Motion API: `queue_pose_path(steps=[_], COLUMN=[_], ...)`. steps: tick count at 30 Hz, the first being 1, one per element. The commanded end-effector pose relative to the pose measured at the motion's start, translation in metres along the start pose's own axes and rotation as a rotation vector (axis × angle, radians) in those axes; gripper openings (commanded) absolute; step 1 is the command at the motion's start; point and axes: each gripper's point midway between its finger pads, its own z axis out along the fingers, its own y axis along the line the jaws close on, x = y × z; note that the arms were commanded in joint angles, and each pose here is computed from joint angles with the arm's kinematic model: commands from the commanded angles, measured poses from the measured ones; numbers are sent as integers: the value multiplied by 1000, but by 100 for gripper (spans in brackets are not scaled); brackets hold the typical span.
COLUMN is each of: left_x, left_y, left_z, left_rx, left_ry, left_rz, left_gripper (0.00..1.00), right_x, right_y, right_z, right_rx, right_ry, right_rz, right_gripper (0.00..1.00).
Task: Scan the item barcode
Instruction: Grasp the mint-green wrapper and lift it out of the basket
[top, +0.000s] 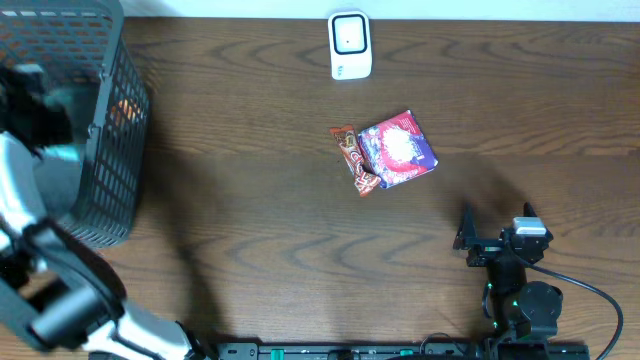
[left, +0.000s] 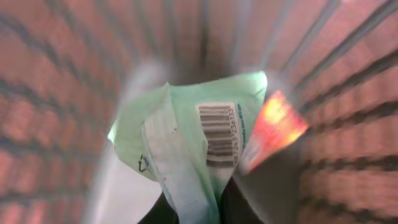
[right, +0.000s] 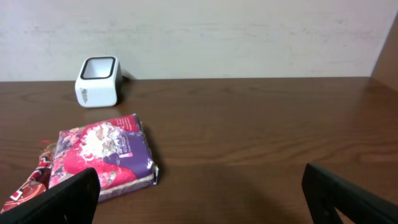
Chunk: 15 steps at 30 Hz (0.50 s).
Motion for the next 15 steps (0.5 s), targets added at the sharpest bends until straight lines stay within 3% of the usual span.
queue_pose_path(steps=[1,8,15], left_x=[-64,-123,-145], left_y=[-31,-70,-162], left_z=[-64,-143,-176], left_rx=[132,287,503], left_ry=[-244,-474,-517], left_rz=[-108,-261,-179], left_gripper=[7,7,7], right_x=[1,1,1], right_y=[0,0,0], right_z=[0,0,0], right_rx=[0,0,0], right_ry=[3,3,3], right_rz=[14,14,14], right_gripper=[99,99,99])
